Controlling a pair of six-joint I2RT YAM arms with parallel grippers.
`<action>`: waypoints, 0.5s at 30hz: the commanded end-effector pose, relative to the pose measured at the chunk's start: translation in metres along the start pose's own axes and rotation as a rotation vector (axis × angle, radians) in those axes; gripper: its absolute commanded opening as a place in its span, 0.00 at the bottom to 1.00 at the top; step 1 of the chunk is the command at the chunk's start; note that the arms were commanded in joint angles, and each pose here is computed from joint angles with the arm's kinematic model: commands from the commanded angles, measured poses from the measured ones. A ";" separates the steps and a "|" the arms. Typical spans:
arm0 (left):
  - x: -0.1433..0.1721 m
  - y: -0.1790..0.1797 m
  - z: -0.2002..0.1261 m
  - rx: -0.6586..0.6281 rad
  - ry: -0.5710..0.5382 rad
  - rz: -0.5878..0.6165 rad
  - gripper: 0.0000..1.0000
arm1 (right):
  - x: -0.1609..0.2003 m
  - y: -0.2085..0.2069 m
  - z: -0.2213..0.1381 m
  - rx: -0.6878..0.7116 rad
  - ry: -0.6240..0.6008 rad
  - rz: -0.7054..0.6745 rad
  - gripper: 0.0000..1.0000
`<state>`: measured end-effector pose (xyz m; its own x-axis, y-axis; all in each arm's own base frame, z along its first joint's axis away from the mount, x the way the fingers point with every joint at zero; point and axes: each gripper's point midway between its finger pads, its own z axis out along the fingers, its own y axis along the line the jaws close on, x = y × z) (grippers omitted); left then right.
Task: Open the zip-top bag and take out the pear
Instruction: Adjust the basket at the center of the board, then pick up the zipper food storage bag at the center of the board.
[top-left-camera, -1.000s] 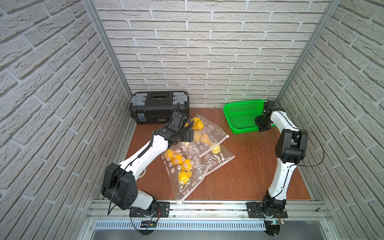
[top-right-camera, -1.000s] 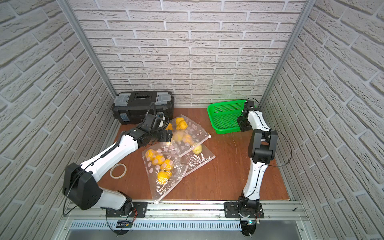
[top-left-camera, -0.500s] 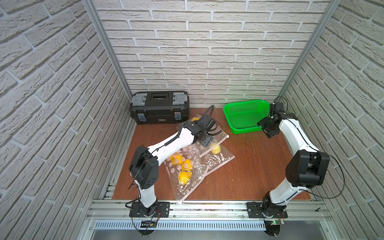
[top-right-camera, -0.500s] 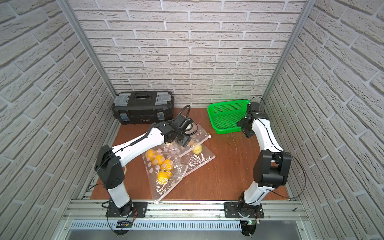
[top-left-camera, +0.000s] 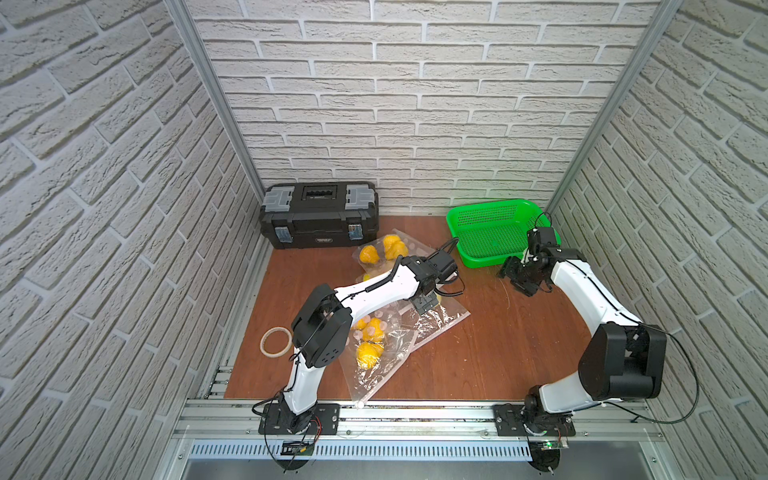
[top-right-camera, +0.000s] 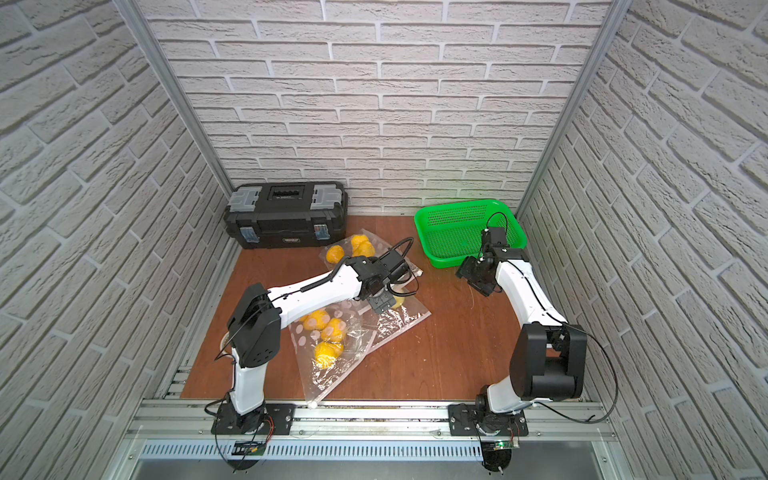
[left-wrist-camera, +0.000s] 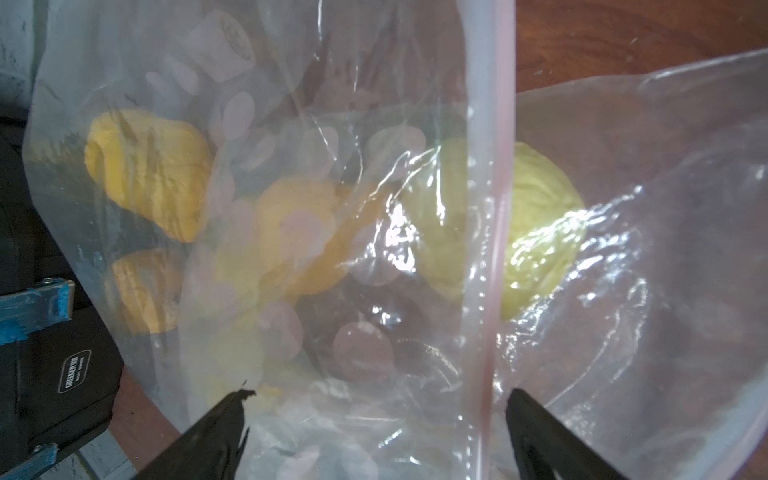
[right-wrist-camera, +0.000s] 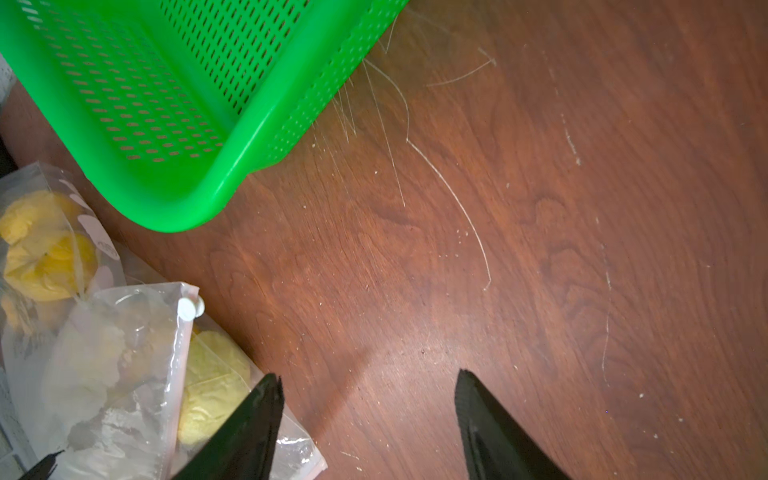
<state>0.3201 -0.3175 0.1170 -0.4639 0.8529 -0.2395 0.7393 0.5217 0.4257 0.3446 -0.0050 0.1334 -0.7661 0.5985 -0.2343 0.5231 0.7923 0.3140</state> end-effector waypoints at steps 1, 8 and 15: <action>0.014 0.003 0.009 -0.057 0.059 0.074 0.98 | -0.002 0.014 -0.010 -0.074 -0.039 -0.057 0.68; 0.019 0.003 0.023 -0.095 0.084 0.127 0.98 | 0.019 0.022 -0.007 -0.107 -0.008 -0.101 0.68; 0.020 0.006 0.025 -0.125 0.074 0.153 0.87 | 0.039 0.033 0.001 -0.145 0.027 -0.163 0.65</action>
<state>0.3245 -0.2985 0.0911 -0.4140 0.9026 -0.1180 0.7466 0.4108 0.5233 0.3298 0.0327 0.1284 -0.8310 0.5041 -0.2352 0.4026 0.8368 0.3711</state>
